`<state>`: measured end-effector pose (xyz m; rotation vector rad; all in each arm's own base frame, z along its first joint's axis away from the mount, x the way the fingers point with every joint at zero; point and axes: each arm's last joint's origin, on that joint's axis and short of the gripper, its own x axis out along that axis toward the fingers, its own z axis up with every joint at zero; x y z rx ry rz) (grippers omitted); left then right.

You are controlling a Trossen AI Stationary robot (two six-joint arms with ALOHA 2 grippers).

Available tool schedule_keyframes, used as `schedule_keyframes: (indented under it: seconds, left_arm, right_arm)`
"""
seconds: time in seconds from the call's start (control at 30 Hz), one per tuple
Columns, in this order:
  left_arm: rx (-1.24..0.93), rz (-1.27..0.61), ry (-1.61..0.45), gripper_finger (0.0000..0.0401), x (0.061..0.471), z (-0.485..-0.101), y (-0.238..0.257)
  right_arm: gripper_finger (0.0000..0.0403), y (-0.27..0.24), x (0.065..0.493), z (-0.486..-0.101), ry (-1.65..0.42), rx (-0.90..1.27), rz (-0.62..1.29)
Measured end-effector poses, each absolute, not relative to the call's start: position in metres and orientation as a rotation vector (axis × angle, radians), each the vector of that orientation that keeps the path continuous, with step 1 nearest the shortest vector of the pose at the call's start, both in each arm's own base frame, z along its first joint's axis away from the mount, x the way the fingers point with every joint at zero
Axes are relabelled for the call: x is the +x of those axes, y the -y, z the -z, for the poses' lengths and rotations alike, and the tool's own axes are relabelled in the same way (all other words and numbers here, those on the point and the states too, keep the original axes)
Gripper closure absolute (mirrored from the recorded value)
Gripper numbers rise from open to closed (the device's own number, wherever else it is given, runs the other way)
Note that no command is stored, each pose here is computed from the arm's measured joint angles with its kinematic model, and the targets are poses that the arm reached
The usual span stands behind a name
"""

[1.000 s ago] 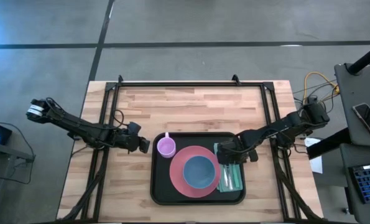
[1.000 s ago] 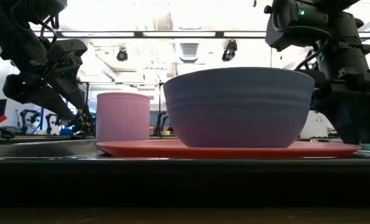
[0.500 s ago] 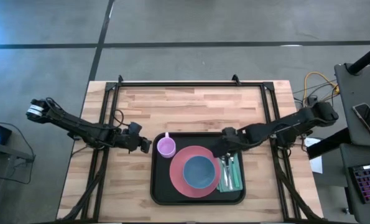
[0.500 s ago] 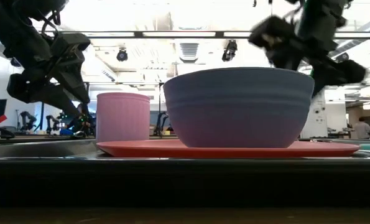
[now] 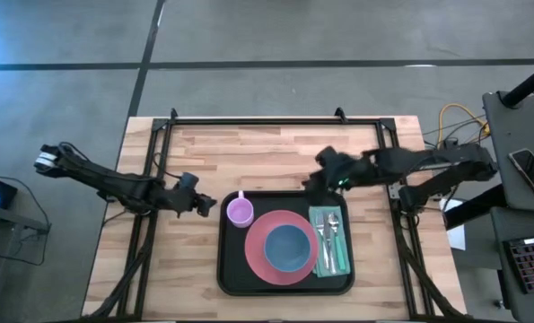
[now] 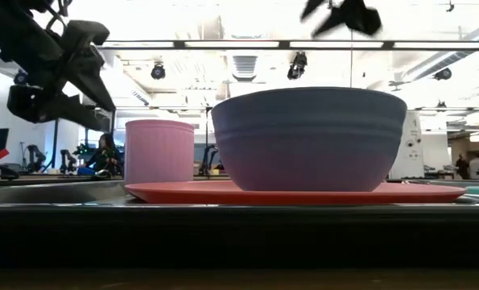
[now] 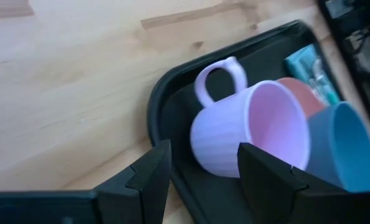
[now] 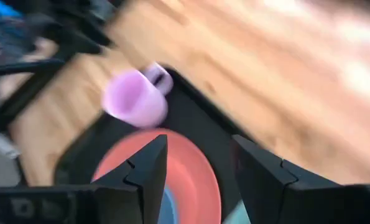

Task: Set up tray
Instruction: Return to Home Position

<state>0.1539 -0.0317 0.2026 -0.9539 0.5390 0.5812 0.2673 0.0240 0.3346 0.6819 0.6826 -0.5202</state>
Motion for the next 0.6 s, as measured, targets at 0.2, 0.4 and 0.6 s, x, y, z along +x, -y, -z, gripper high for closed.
schedule_keyframes:
  seconds: [0.2, 0.4, 0.6]
  left_arm:
    - [-1.019, -0.539, -0.472, 0.0235, 0.146, -0.213, 0.030]
    - [-1.086, -0.338, -0.307, 0.0235, 0.149, -0.237, 0.032]
    - [-0.856, -0.066, 0.004, 0.0235, 0.155, -0.277, 0.036]
  right_arm:
    - [0.0239, -0.022, 0.249, -0.397, -0.539, 0.496, 0.339]
    - [0.0246, -0.024, 0.221, -0.406, -0.527, 0.526, 0.117]
    - [0.0246, -0.031, 0.206, -0.372, -0.367, 0.629, -0.053]
